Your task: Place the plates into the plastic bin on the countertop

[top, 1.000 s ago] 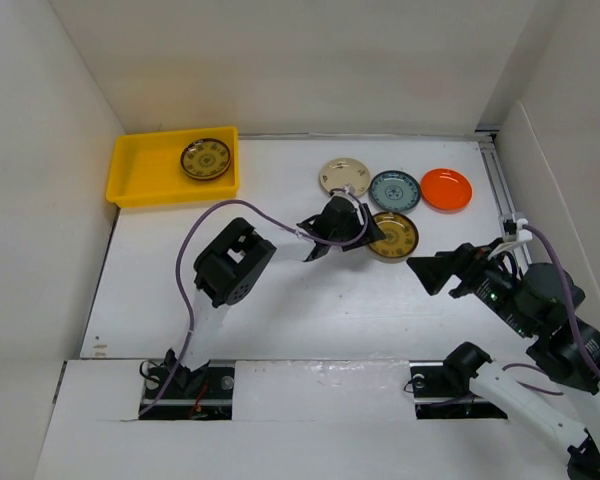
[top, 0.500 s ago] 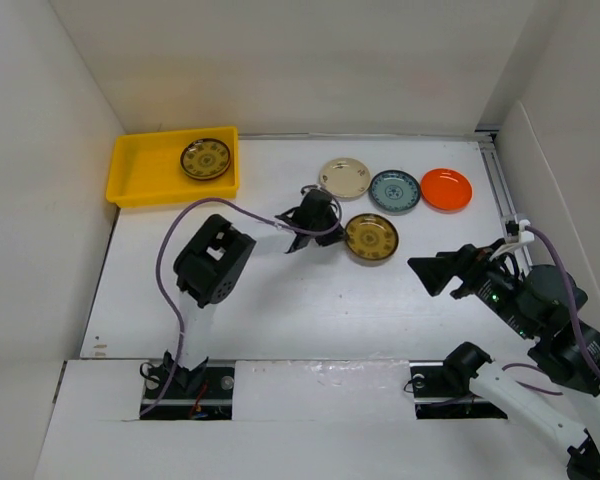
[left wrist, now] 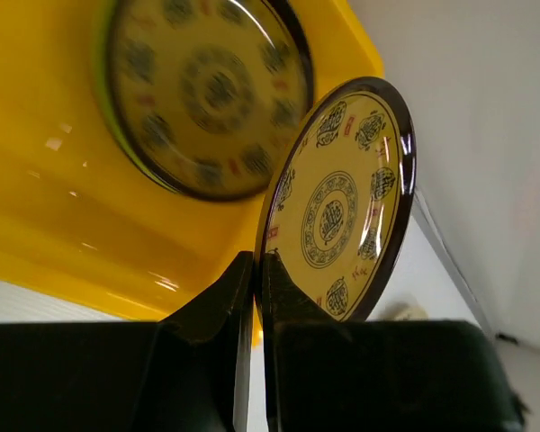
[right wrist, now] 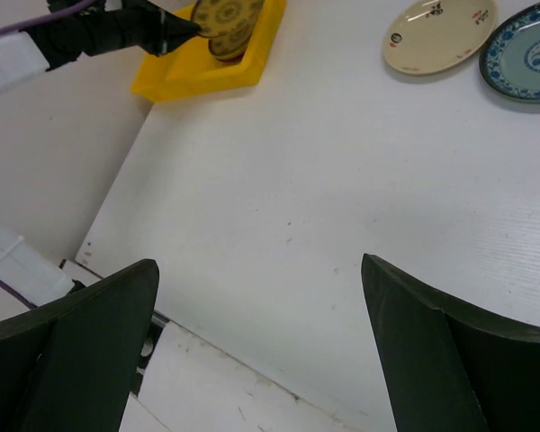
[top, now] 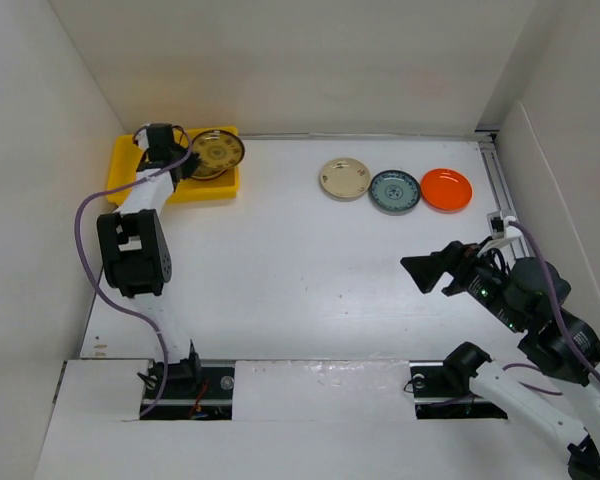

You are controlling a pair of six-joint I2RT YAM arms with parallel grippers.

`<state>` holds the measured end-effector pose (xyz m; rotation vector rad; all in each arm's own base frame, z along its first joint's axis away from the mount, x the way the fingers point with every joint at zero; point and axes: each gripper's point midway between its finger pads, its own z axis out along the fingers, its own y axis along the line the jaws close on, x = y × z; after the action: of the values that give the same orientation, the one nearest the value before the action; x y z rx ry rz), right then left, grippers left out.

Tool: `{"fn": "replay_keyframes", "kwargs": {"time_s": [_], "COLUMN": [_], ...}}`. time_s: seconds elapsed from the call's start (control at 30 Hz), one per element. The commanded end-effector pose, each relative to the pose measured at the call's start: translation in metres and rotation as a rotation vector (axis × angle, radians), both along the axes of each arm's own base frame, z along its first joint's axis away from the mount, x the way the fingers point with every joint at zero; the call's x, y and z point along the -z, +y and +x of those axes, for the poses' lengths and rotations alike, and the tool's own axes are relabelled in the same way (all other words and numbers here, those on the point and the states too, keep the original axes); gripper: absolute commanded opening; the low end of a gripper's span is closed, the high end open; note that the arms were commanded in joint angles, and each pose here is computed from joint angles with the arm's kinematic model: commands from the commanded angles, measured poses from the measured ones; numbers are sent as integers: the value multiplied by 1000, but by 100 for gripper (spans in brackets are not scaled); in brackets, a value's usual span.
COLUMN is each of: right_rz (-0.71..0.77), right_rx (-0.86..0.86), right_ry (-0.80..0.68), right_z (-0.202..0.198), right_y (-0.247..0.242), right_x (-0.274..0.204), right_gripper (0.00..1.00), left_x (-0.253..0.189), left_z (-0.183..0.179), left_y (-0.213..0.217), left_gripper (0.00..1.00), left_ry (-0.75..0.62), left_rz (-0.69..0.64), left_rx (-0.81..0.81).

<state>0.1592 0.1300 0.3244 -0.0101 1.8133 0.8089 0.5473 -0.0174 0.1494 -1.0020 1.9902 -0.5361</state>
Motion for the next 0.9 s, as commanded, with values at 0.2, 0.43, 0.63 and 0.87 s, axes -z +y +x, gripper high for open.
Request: {"fn": "replay_keyframes", "kwargs": {"time_s": [0.2, 0.43, 0.63, 0.87], "right_rz": [-9, -4, -5, 8], "right_rx": [-5, 6, 18, -18], "right_ry": [-41, -51, -37, -26], "right_z": [8, 7, 16, 26], "right_y": [5, 1, 6, 23], "right_x": [-8, -8, 0, 1], "right_gripper": [100, 100, 100, 100], "left_x": [23, -10, -65, -1], "left_z": [27, 27, 14, -12], "left_y": [76, 84, -32, -197], "left_gripper": [1, 88, 100, 100], "left_ry": [111, 30, -99, -73], "left_rz": [50, 53, 136, 46], "left_rx": [-69, -81, 167, 540]}}
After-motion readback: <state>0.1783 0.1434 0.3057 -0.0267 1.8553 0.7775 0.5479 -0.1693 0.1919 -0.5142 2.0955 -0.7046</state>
